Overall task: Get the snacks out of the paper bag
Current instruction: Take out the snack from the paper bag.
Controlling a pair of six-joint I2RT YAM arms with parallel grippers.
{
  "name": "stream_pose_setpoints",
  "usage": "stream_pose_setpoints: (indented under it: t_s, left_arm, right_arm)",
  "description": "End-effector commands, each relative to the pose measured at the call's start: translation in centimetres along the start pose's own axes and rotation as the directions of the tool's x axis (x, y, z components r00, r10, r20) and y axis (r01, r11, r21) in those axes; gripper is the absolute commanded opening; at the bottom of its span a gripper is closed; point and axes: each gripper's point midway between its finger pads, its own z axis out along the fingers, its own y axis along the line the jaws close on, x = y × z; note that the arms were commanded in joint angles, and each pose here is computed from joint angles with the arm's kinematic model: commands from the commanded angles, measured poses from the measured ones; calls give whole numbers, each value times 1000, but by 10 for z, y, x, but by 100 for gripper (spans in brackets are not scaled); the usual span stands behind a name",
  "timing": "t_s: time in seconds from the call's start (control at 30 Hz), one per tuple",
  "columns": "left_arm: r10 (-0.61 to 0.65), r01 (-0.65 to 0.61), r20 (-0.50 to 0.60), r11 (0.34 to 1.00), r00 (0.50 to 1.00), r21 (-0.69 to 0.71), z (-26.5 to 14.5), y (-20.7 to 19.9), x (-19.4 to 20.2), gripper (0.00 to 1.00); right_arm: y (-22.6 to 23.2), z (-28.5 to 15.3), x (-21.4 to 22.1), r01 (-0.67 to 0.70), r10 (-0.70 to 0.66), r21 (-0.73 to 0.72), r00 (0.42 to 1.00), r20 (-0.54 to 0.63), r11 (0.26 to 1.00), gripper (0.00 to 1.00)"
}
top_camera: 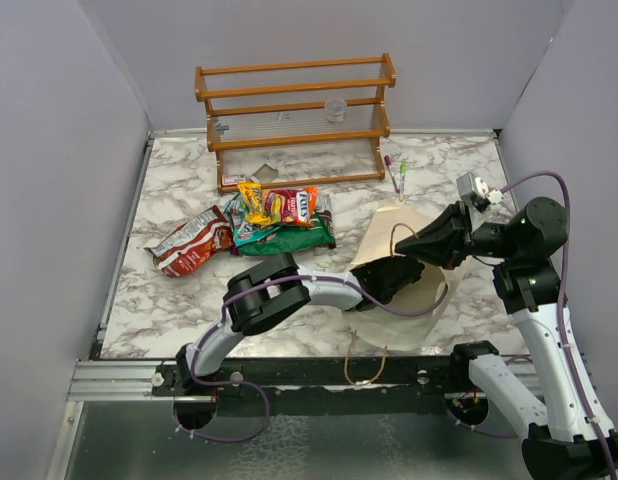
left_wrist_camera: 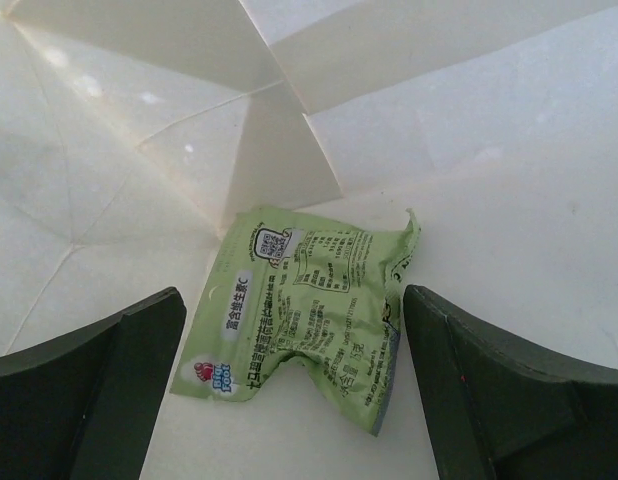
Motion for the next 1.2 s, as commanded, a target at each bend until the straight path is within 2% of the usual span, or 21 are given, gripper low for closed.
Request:
stream_pose_setpoints:
  t_s: [0.0, 0.2, 0.33, 0.47, 0.57, 0.87, 1.17]
  left_arm:
    - [-13, 13, 9, 1000, 1000, -9, -5, 15, -7, 94]
    - [-72, 74, -29, 995, 997, 68, 9, 2, 6, 92]
    - [-71, 76, -59, 993, 996, 87, 16, -5, 16, 87]
    - [-96, 105, -100, 990, 990, 91, 21, -3, 28, 72]
    - [-88, 98, -107, 991, 990, 96, 23, -4, 31, 57]
    - [-93, 104, -96, 988, 991, 115, 17, -2, 21, 19]
    - [-111, 121, -57, 973, 992, 195, -11, -3, -16, 8]
  right_arm:
    - [3, 1, -14, 37, -37, 9, 999, 15, 999, 2]
    - [5, 1, -18, 46, -46, 3, 999, 15, 999, 2]
    - [6, 1, -21, 51, -51, 1, 999, 16, 999, 2]
    - [7, 1, -22, 56, -56, -2, 998, 15, 998, 2]
    - [6, 1, -21, 53, -53, -3, 999, 15, 999, 2]
    - [4, 1, -23, 58, -58, 14, 998, 18, 998, 2]
    - [-21, -2, -18, 30, -35, 167, 999, 28, 986, 2]
